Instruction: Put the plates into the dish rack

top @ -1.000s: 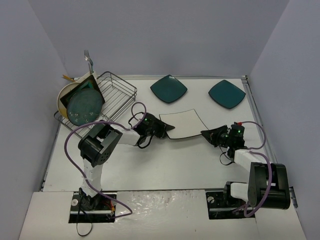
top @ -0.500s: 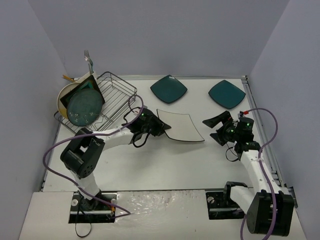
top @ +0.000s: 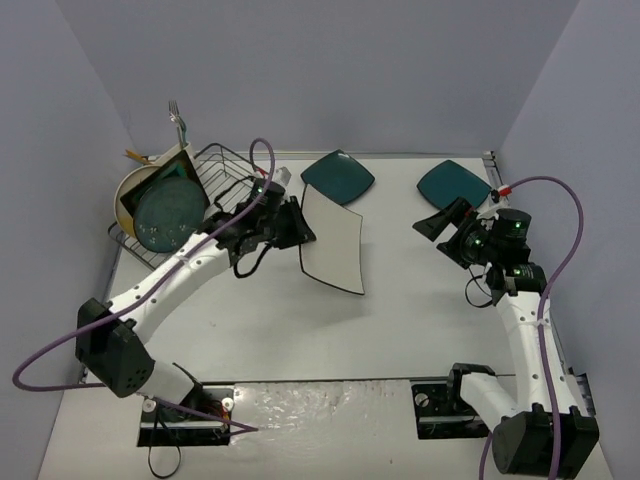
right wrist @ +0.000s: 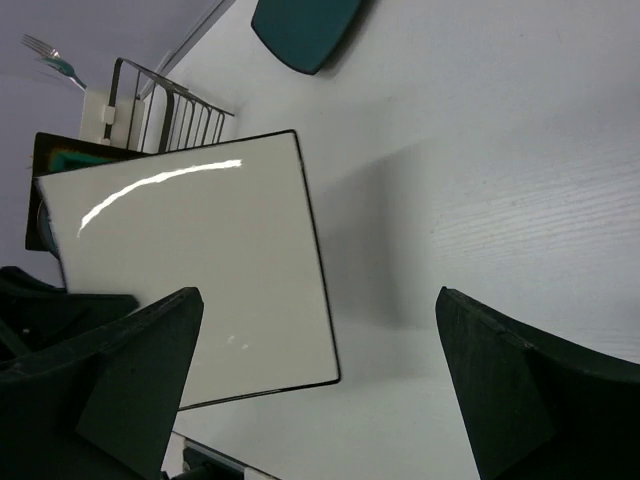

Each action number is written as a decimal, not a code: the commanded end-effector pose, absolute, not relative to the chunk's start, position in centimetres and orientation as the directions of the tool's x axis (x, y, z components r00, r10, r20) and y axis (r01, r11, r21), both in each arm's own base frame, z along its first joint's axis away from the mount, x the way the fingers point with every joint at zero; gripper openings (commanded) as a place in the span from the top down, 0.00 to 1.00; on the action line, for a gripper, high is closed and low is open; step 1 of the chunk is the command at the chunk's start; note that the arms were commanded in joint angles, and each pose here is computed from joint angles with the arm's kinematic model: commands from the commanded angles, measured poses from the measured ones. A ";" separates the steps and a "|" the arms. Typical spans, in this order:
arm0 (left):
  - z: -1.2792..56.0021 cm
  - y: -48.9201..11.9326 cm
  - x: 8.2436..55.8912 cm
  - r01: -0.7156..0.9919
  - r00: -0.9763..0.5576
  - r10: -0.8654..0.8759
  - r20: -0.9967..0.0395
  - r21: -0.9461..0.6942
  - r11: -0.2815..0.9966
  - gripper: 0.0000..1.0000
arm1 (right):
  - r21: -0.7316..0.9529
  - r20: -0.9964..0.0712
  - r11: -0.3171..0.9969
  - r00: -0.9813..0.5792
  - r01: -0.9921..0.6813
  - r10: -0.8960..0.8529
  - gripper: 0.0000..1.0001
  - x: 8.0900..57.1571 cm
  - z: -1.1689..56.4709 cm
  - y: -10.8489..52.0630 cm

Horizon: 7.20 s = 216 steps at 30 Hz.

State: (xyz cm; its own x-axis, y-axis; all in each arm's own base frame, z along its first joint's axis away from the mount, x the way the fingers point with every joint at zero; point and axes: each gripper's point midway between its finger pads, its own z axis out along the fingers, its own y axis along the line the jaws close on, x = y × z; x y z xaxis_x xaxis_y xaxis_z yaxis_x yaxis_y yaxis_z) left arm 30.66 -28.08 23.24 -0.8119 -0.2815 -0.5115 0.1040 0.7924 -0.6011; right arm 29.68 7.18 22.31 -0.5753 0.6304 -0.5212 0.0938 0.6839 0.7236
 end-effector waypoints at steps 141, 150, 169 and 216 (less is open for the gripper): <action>35.5 0.6 36.4 -0.032 -0.386 -0.109 -0.916 -0.104 0.994 0.03 | 0.774 -0.498 0.499 -0.111 0.390 0.860 0.04 43.6 13.4 -7.4; 32.6 -3.4 33.9 0.054 -0.491 -0.107 -0.865 -0.153 0.987 0.03 | 0.824 -0.430 0.431 -0.089 0.367 0.898 0.05 47.2 9.2 -9.9; 32.5 -4.7 32.9 0.086 -0.494 -0.144 -0.857 -0.213 0.973 0.03 | 0.857 -0.153 0.193 -0.121 0.478 0.981 0.16 51.4 0.1 -10.0; 34.6 -24.7 35.3 0.280 -0.622 -0.481 -0.618 -0.749 0.600 0.03 | 0.944 -0.324 0.196 -0.642 -0.264 0.695 1.00 37.2 29.0 13.0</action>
